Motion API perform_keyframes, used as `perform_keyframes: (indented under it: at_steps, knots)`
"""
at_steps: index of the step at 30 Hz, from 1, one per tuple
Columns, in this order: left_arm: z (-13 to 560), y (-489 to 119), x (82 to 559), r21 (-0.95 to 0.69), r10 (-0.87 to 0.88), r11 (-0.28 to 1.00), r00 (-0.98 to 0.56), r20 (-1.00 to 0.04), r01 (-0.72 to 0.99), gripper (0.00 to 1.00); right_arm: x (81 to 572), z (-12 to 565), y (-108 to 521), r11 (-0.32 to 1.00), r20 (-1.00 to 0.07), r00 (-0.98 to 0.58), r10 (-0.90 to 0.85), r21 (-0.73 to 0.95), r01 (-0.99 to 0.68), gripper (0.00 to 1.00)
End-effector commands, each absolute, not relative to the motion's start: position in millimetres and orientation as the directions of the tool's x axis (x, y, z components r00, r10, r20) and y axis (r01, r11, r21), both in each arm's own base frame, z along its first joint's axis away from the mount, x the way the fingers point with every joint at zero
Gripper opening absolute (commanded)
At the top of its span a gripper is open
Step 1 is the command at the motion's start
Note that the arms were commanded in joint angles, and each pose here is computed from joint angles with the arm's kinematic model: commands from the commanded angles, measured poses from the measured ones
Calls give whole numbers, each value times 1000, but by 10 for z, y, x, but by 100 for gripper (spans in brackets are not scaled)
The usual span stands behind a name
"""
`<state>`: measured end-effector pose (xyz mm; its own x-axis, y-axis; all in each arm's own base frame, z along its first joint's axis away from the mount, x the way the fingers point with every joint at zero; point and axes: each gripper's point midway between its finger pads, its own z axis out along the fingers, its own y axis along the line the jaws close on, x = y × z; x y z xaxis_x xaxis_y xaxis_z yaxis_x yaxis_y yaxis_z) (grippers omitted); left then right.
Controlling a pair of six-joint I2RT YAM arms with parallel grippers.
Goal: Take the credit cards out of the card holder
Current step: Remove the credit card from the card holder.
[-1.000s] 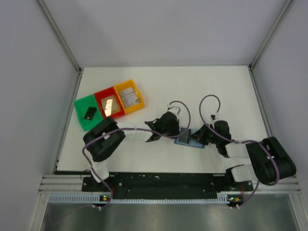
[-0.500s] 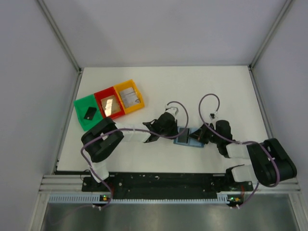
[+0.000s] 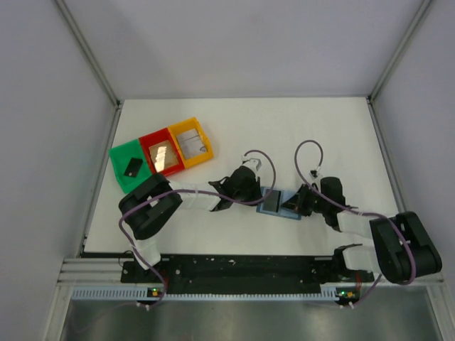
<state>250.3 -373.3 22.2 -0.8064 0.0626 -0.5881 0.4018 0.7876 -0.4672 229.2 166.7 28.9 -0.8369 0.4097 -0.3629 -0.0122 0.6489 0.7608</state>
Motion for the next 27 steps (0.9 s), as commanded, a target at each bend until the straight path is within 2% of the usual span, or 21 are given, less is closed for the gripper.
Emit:
perform_keyframes:
  at_steps: [1,3,6,10,18,20,22,25,27]
  knots:
    - [-590,-3001,1925,-280,232,901,-913,-334,332,15,2453,452,1745,613,-390,-830,398,787,-75,15]
    - [-595,-3008,1917,-284,234,899,-915,-330,332,15,2476,452,1749,611,-389,-829,402,788,-73,23]
    - [-590,-3022,1921,-287,235,898,-914,-331,335,15,2510,430,1755,612,-381,-831,404,788,-64,29]
    - [-598,-3021,1911,-288,238,897,-915,-325,335,15,2513,376,1775,603,-363,-839,404,796,-54,32]
    - [-608,-3044,1901,-297,239,894,-918,-317,336,15,2525,318,1832,583,-342,-855,390,810,-59,32]
    - [-604,-3050,1903,-298,241,893,-917,-318,337,15,2537,334,1854,570,-342,-855,389,819,-68,29]
    - [-607,-3042,1901,-295,242,894,-917,-317,338,15,2546,345,1865,563,-342,-855,390,823,-73,21]
    - [-621,-3023,1896,-291,242,896,-918,-313,335,14,2557,356,1847,570,-351,-849,396,819,-72,3]
    - [-651,-2976,1885,-282,237,903,-924,-302,324,13,2547,354,1823,581,-356,-846,398,811,-69,0]
